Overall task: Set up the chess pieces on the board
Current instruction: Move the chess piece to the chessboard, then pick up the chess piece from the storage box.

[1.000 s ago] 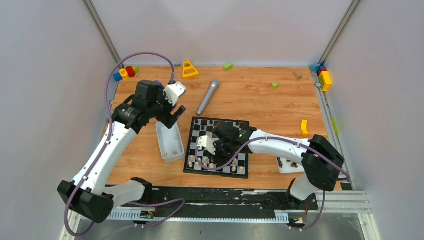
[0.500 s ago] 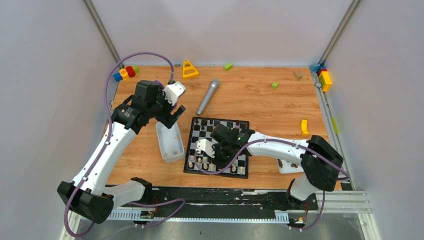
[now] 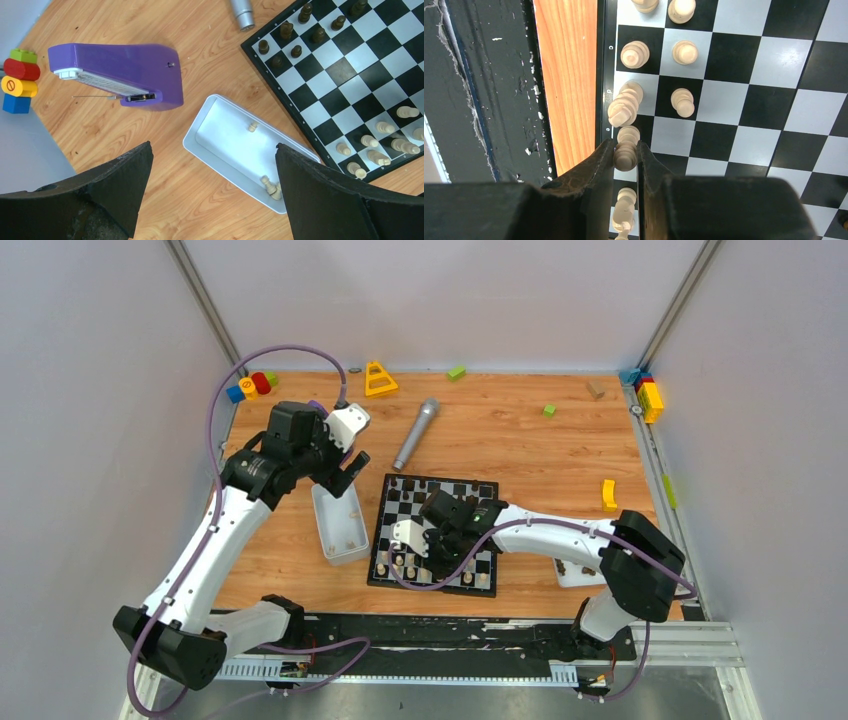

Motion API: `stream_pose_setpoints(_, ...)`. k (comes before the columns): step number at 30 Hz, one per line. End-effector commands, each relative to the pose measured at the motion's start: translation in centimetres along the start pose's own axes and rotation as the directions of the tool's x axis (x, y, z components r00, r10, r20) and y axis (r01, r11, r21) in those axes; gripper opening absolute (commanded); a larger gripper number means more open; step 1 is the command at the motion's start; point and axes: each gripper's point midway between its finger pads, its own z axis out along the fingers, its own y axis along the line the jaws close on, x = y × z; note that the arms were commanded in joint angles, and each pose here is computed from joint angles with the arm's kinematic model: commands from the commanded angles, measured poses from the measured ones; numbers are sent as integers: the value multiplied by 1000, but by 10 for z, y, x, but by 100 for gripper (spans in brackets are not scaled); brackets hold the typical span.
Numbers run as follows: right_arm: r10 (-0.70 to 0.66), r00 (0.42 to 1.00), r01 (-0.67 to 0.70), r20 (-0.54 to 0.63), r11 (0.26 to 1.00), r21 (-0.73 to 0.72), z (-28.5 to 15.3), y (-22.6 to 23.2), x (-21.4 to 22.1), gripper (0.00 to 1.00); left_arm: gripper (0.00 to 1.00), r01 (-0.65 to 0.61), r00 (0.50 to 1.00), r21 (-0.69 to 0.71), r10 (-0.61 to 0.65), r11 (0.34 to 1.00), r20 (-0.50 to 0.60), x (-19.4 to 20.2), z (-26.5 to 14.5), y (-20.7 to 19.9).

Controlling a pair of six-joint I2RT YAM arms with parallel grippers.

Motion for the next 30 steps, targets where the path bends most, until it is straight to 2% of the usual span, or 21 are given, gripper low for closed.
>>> stream_pose_setpoints(1,-23,1000,23,10,999,29,2,-5,-4,24,100,7,999,-23,-6,1000,32,-3,-6,4)
stream_pose_setpoints(4,-35,999,33,35,998,55,-7,-7,-11,43,100,-3,1000,-27,3,1000,16,3,-3,4)
stream_pose_setpoints(7,-53,996,47,73,996,79,-20,-9,-21,53,100,-19,1000,-38,19,999,-4,10,0,5)
stream_pose_setpoints(10,-74,990,62,124,994,95,-37,-9,-33,59,100,-51,998,-51,49,997,-36,22,8,7)
stream_pose_setpoints(15,-88,969,52,233,986,156,-76,-23,-54,61,100,-131,983,-15,128,991,-132,52,29,3)
stream_pose_setpoints(21,0,940,-77,341,974,214,-115,-61,-50,60,100,-200,941,110,222,974,-256,102,60,-16)
stream_pose_setpoints(25,59,925,-151,376,963,222,-122,-78,-36,60,97,-287,922,206,328,936,-204,118,84,-32)
stream_pose_setpoints(30,98,920,-189,379,959,211,-116,-81,-25,59,94,-398,889,245,438,884,-132,126,113,-38)
